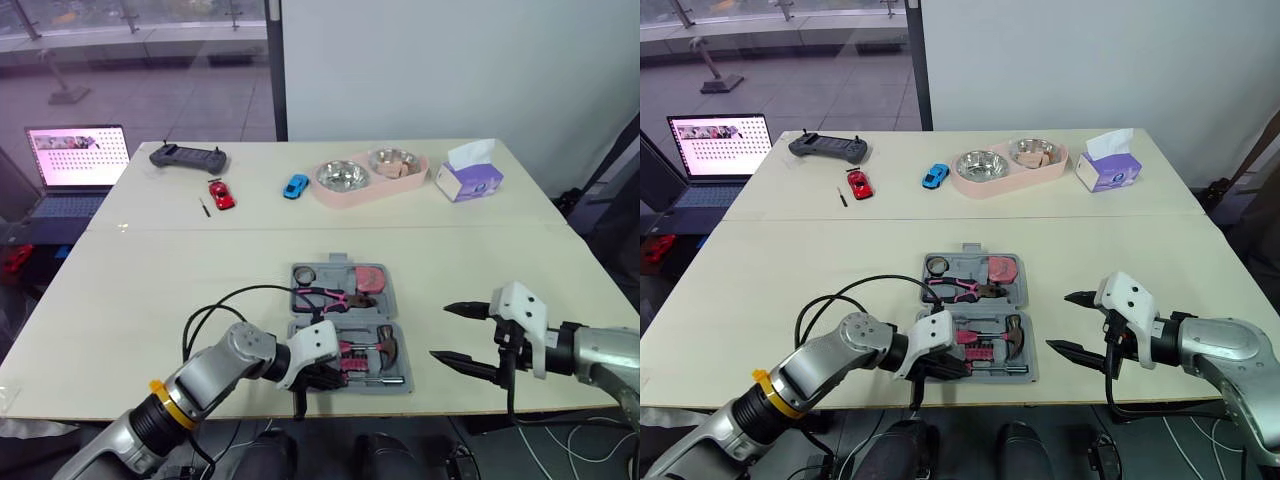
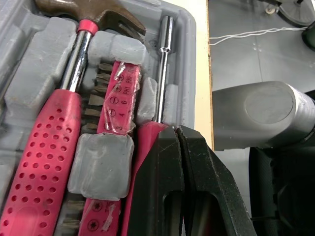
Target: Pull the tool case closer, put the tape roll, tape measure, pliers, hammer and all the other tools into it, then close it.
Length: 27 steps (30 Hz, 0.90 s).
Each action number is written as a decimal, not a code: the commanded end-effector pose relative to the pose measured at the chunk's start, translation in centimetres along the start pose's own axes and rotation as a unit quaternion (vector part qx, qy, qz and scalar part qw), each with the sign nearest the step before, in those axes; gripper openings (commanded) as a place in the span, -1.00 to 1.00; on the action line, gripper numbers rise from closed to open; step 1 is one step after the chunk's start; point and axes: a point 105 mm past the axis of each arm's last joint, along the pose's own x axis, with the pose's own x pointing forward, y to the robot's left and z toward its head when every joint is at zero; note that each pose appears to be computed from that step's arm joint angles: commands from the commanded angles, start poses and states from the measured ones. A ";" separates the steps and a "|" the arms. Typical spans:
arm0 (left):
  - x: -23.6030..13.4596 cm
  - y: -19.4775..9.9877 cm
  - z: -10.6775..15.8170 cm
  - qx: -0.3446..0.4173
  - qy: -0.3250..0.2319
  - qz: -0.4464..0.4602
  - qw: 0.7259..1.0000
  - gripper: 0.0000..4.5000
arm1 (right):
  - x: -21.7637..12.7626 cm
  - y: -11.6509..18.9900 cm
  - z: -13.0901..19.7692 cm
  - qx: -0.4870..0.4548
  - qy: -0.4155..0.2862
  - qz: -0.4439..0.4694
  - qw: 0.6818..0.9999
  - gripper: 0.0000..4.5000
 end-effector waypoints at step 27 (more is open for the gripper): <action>-8.7 10.1 -2.6 -0.041 -0.004 0.188 0.981 -1.00 | 6.3 -4.4 -3.1 -0.043 0.189 -0.069 0.979 -0.98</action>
